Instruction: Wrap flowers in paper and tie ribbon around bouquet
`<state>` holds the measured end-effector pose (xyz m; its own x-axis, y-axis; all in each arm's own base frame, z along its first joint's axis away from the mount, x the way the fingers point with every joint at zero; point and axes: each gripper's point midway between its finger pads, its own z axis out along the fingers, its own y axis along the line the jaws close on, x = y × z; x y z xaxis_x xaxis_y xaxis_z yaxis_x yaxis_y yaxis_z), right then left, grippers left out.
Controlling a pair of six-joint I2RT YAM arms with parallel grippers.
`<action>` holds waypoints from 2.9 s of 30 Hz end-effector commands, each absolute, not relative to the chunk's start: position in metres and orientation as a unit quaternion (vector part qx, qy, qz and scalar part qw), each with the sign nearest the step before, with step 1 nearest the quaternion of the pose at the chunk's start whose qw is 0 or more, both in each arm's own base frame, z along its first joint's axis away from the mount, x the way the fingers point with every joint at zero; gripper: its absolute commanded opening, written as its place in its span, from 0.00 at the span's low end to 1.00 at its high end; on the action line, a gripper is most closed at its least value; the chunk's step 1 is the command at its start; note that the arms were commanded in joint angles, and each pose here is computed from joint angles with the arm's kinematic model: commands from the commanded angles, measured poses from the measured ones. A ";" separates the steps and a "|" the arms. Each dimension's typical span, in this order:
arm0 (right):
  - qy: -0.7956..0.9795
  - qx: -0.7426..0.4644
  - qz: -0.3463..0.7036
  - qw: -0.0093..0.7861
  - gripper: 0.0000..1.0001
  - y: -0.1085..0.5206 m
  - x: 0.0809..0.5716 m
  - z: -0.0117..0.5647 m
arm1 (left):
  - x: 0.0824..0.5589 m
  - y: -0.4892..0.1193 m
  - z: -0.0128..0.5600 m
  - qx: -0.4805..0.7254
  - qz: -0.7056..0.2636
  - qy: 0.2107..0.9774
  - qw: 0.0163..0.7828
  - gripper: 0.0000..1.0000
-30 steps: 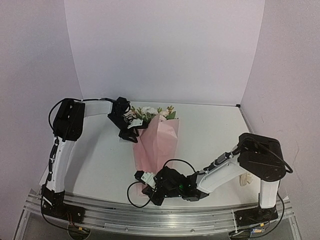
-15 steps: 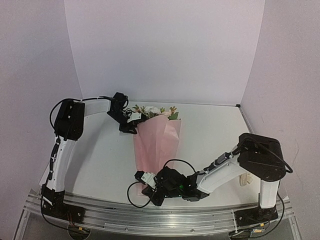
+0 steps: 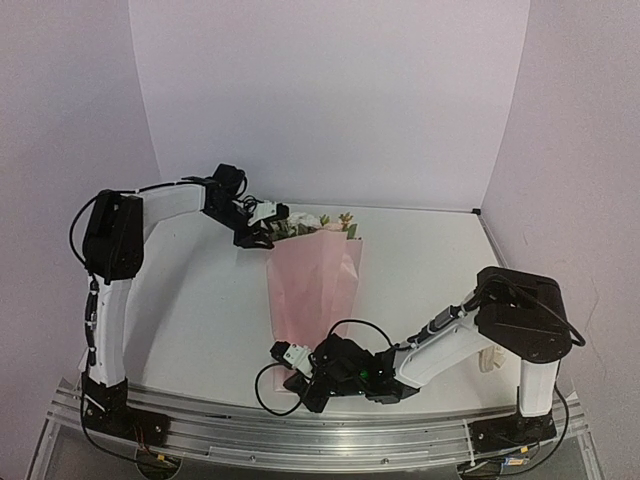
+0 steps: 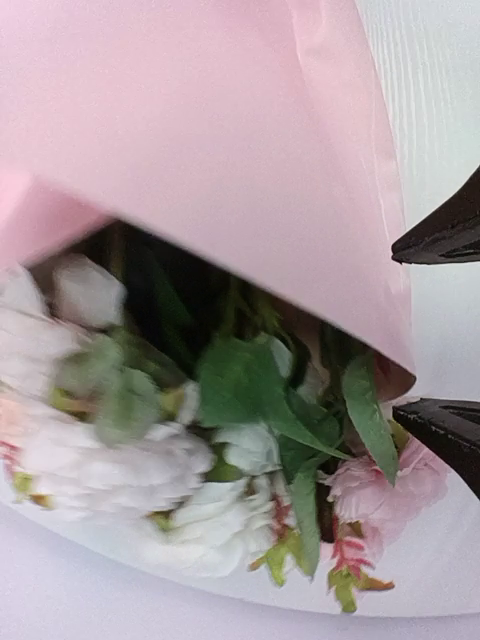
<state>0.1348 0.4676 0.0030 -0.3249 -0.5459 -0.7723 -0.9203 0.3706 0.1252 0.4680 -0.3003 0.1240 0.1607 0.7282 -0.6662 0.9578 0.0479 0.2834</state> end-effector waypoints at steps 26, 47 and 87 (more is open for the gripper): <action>0.732 -0.452 0.336 0.383 0.34 0.477 0.158 0.104 | 0.350 -0.444 0.036 0.699 -0.256 0.593 0.307 0.44; 0.911 0.068 0.361 0.185 0.91 0.349 0.299 0.056 | 0.340 -0.452 0.042 0.646 -0.319 0.633 0.285 0.48; 0.871 0.148 0.436 0.173 0.00 0.351 0.347 0.011 | 0.177 -0.400 0.069 0.786 -0.265 0.511 0.227 0.80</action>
